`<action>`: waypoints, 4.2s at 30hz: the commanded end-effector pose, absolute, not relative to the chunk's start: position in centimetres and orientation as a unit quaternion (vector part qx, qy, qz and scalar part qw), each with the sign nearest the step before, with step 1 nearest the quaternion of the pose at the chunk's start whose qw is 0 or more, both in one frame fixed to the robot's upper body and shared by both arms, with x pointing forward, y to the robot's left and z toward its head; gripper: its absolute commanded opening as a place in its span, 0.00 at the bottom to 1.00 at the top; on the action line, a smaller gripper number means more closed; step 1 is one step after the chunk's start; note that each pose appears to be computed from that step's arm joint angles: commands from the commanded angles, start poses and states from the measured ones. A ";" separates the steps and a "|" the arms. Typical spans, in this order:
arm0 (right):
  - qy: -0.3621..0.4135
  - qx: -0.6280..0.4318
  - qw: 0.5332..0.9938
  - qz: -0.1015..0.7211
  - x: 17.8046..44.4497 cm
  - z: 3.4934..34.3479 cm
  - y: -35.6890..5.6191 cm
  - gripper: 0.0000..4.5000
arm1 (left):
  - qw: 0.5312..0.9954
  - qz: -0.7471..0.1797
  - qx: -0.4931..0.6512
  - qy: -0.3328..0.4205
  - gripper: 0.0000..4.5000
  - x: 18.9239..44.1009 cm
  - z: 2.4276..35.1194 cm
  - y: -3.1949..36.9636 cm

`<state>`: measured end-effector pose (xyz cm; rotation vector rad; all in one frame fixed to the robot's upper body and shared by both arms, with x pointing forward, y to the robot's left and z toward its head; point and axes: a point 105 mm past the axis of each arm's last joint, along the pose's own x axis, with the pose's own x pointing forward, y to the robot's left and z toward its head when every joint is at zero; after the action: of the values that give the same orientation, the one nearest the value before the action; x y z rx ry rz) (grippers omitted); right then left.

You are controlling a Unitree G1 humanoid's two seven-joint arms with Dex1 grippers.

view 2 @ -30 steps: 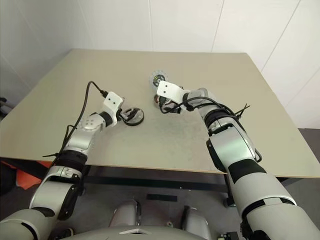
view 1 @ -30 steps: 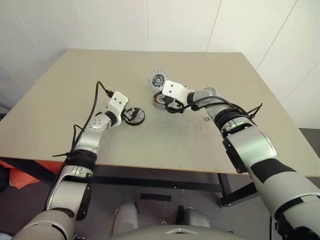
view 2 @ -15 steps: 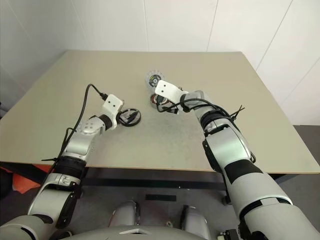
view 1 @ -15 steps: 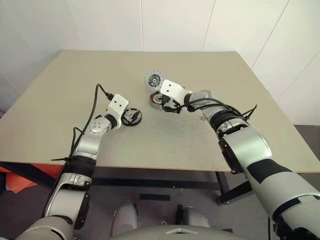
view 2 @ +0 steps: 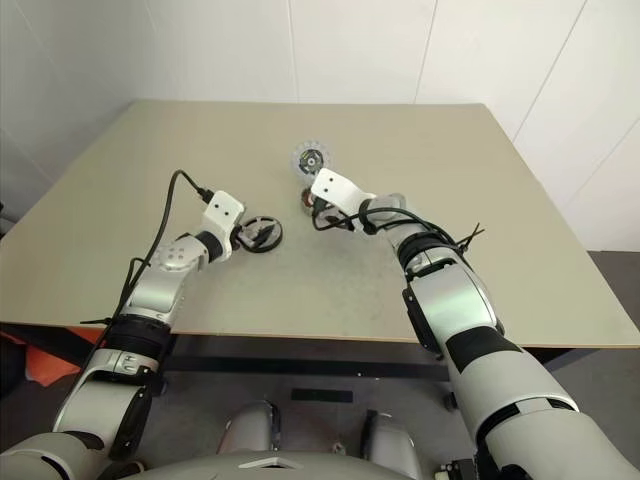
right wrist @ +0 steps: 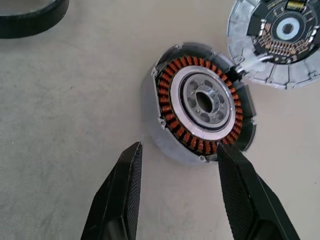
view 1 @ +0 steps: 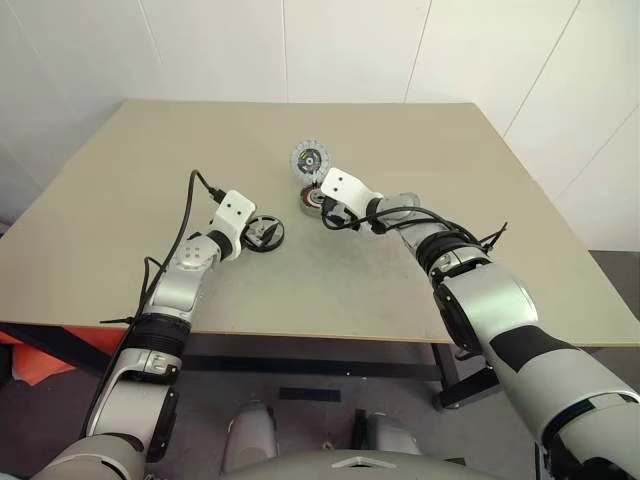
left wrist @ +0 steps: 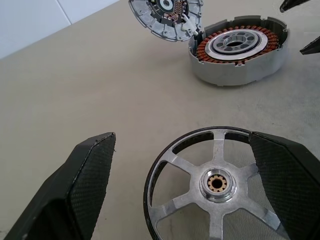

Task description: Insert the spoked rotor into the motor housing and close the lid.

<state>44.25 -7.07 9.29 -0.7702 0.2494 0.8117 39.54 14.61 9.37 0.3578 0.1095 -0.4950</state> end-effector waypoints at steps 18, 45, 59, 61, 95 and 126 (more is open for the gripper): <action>0.087 -0.300 0.882 0.353 44.8 10.4 -6.8 0.60 | 0.948 -0.255 0.187 0.022 1.00 40.3 11.7 13.7; -0.193 -0.228 0.939 0.168 45.5 27.6 -18.9 0.60 | 0.892 -0.286 0.346 -0.052 1.00 45.5 19.1 9.4; -0.242 -0.307 0.920 0.003 36.8 33.4 -28.3 0.60 | 0.725 -0.376 0.575 -0.049 1.00 45.0 17.4 -0.2; -0.244 -0.304 0.921 -0.006 36.5 33.6 -28.6 0.60 | 0.719 -0.364 0.591 -0.030 1.00 45.3 17.7 -0.6; -0.234 -0.294 0.926 -0.004 36.9 31.9 -27.6 0.60 | 0.644 -0.367 0.666 0.085 1.00 44.6 12.2 0.3; -0.208 -0.312 0.927 -0.009 37.5 29.0 -27.6 0.59 | 0.674 -0.348 0.644 0.100 0.65 44.5 12.2 -0.6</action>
<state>37.75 -27.43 28.37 -0.6273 -0.3948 -0.0012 44.09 0.03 10.47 1.4480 0.2752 -0.8082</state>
